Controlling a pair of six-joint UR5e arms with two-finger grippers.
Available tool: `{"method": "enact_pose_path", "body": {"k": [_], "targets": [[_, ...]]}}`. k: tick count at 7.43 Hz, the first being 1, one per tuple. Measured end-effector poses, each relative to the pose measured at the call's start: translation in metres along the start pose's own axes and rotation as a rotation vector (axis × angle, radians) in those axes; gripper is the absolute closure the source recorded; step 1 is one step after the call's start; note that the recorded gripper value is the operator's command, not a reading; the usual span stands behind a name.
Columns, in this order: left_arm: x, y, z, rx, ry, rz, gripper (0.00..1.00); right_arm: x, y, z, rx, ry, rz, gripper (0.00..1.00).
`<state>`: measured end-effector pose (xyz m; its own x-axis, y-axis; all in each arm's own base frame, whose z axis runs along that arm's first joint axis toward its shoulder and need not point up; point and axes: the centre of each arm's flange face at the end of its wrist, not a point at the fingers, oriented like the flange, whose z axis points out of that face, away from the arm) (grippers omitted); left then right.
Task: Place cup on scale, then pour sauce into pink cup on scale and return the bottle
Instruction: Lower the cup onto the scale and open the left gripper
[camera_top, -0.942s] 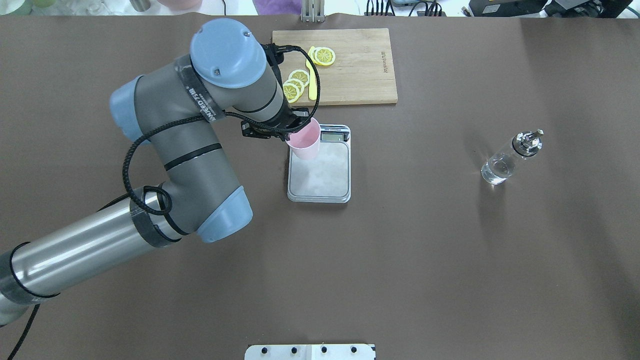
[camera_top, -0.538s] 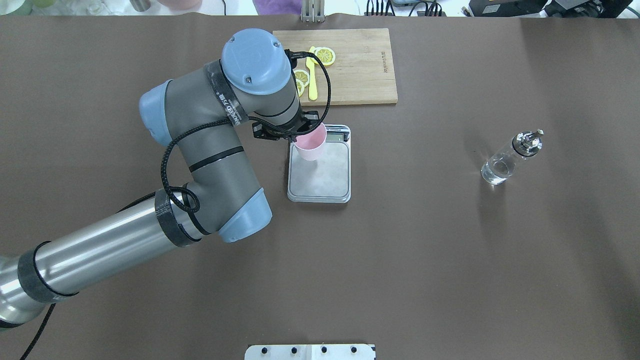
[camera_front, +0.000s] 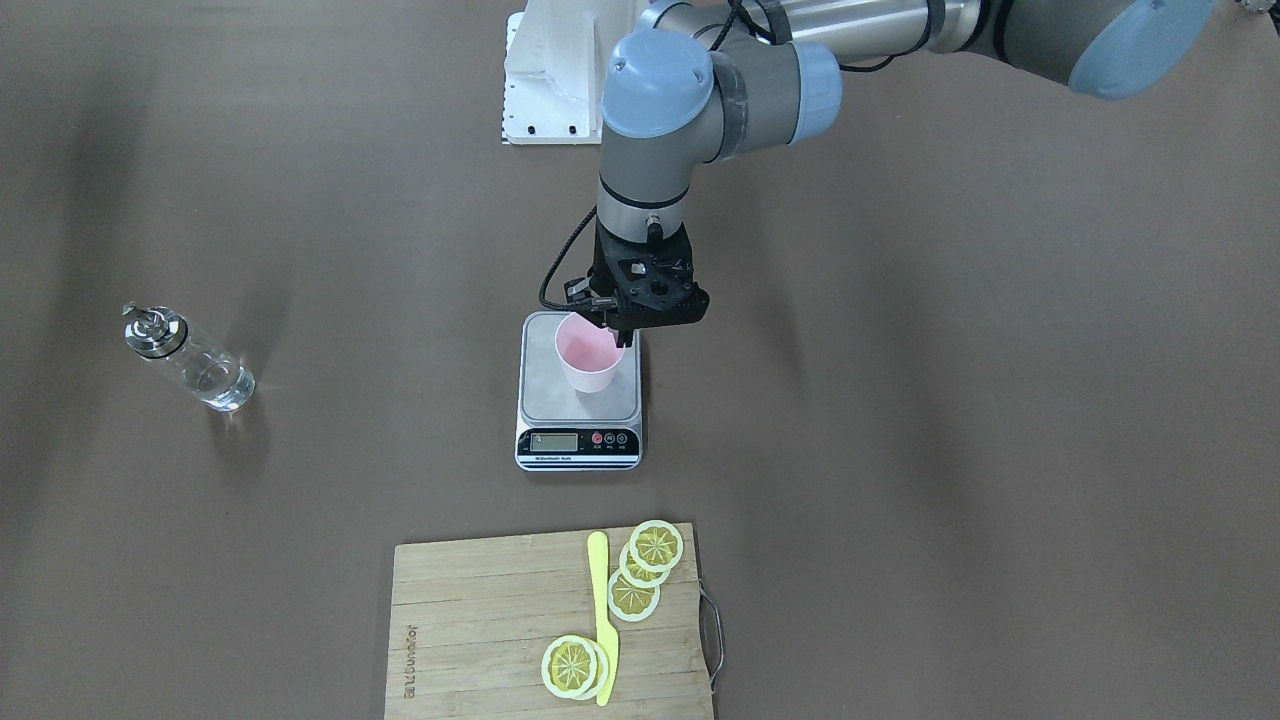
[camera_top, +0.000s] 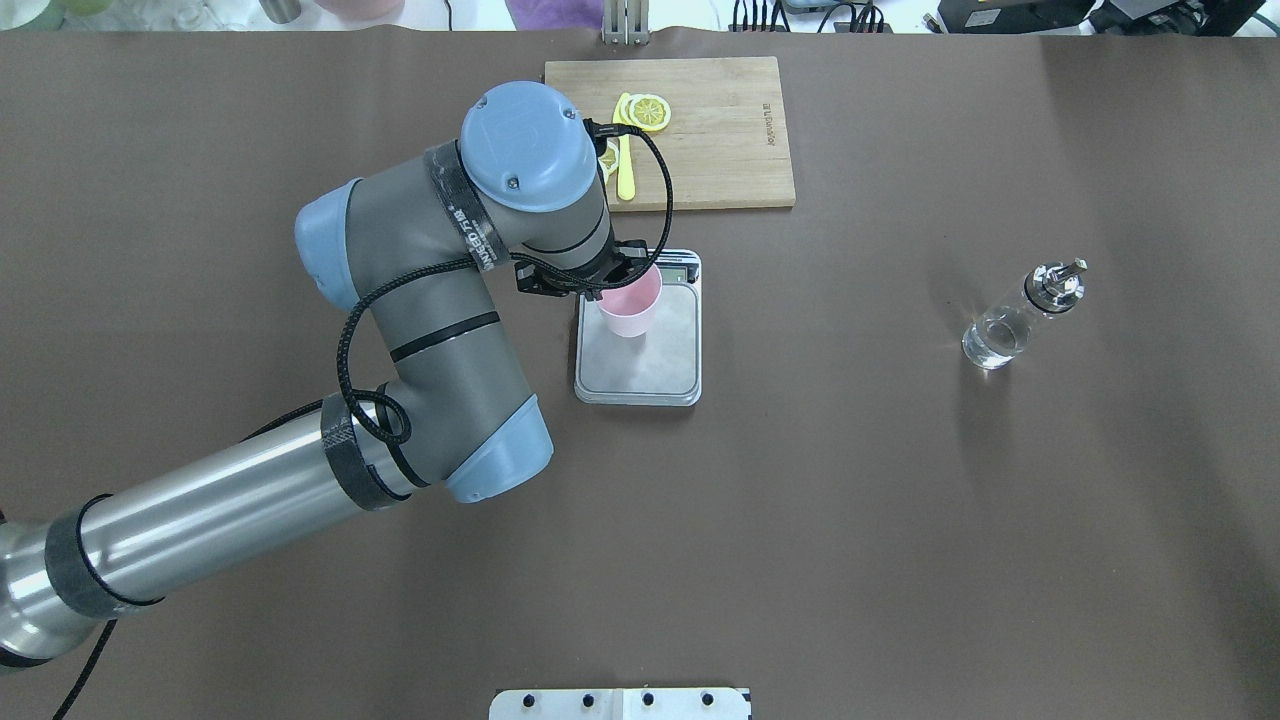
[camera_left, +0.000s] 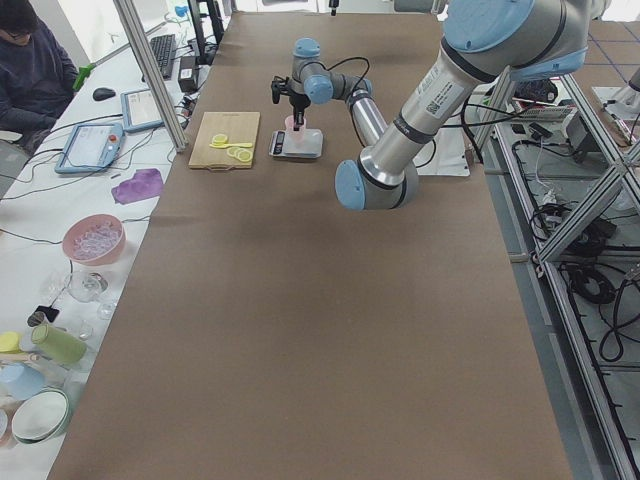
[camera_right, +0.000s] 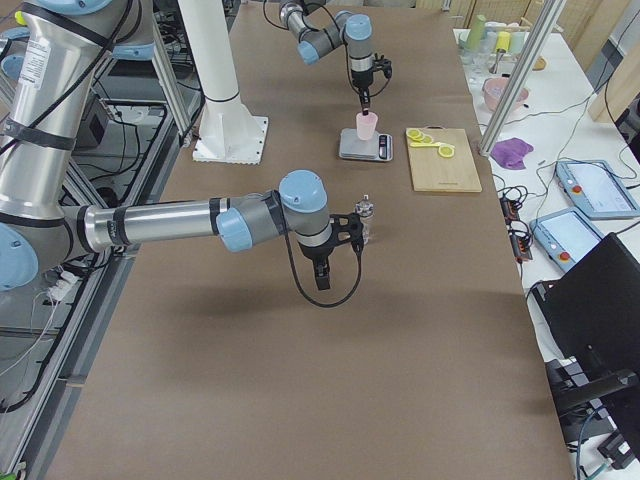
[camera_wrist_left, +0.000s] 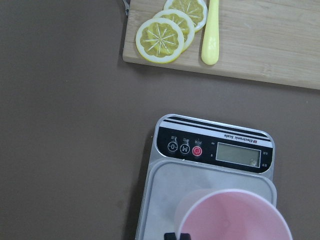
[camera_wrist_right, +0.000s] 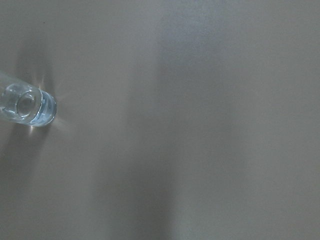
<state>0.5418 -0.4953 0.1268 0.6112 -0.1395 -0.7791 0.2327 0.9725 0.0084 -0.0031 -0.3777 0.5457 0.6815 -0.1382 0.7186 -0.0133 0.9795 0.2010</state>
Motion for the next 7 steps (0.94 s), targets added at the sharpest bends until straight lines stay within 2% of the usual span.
{"method": "enact_pose_path", "body": {"k": [7], "targets": [[0.0003, 0.0074, 0.0065, 0.015, -0.002, 0.017, 1.00, 0.0004, -0.0001, 0.0004, 0.000, 0.000, 0.000, 0.01]]}}
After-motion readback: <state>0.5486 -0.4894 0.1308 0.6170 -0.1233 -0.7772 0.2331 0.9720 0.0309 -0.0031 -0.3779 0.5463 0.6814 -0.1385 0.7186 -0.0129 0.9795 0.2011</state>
